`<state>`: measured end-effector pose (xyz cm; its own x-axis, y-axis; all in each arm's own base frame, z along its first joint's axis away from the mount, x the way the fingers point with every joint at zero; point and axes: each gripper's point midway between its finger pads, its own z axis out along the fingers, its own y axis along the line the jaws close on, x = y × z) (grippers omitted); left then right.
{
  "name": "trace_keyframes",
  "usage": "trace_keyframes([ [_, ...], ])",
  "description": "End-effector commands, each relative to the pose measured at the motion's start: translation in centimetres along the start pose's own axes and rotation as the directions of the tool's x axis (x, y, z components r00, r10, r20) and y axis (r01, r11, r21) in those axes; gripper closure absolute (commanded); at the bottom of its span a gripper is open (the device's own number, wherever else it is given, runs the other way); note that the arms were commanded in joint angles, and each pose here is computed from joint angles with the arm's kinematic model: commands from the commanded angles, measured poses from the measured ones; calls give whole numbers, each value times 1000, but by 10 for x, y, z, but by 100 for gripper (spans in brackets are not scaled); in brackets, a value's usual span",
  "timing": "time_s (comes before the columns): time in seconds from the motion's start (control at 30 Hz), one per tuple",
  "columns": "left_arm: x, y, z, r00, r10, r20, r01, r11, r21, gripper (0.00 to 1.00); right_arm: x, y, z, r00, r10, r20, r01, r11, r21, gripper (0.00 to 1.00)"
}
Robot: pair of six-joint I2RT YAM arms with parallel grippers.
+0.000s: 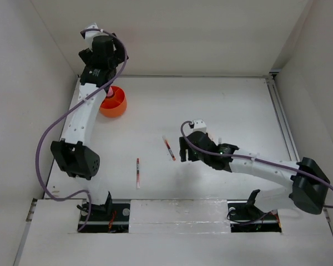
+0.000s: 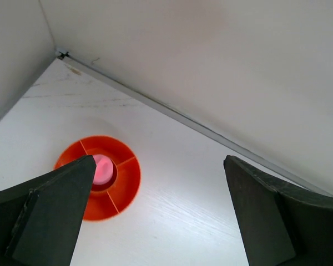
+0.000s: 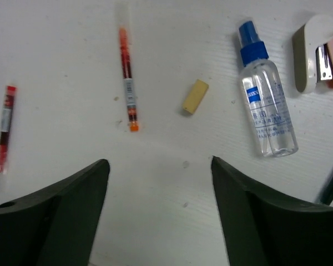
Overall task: Sort the stationery into containers
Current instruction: Grab a piece of stationery with the right arm
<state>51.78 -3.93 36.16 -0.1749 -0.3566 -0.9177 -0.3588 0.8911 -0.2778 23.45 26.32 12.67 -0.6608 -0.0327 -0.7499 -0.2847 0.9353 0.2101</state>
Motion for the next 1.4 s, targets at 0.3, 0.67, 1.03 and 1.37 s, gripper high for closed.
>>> trace_keyframes([
  [0.3,56,0,-109,957,-125,-262,200,938,284,0,1,-5,66,994,109,-7,-105,975,195,43],
  [0.67,60,21,-158,969,-51,-240,137,924,357,0,11,-30,96,988,150,-30,-137,956,259,46],
  [1.03,68,20,-156,965,-32,-259,129,922,365,0,24,-27,109,986,148,-70,-126,959,253,62],
  [1.37,86,14,-154,951,-20,-310,149,905,398,0,19,-17,102,984,167,-68,-151,969,193,100],
])
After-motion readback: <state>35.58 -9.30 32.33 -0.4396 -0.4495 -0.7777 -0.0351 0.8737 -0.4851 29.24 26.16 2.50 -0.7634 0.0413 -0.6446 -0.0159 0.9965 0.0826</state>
